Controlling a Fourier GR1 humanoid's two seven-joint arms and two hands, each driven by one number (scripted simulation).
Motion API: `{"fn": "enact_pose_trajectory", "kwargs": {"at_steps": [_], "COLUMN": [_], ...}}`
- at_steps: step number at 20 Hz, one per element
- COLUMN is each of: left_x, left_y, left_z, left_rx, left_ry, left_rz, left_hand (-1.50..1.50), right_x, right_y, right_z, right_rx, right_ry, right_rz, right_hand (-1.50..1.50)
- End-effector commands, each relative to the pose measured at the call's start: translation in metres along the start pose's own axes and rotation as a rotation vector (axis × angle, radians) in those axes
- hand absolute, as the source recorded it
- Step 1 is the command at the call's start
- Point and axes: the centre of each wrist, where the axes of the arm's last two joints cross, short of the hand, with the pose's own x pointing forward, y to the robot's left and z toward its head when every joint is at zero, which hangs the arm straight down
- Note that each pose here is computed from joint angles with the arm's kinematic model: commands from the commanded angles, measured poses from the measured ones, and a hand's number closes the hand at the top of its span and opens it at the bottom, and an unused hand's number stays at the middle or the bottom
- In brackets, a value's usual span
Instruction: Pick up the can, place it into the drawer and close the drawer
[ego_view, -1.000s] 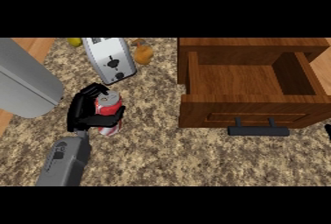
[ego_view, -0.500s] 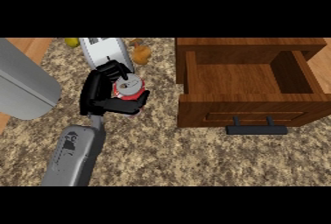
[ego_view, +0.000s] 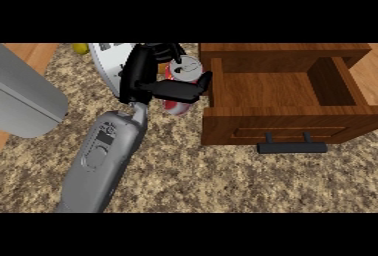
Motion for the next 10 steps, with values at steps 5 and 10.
{"fn": "enact_pose_trajectory", "kwargs": {"at_steps": [5,10], "left_x": [0.049,0.059], "left_y": [-0.043,-0.066], "left_z": [-0.032,-0.056], "left_rx": [-0.023,-0.003], "left_ry": [-0.029,-0.021], "left_rz": [-0.010,-0.048], "left_hand": [1.50,1.50], "right_x": [0.001,-0.004], "right_y": [-0.001,-0.008], "right_z": [0.009,0.008], "right_rx": [0.005,0.008], "right_ry": [0.004,-0.013], "right_rz": [0.004,0.004], "right_hand": [-1.50,-1.50]}}
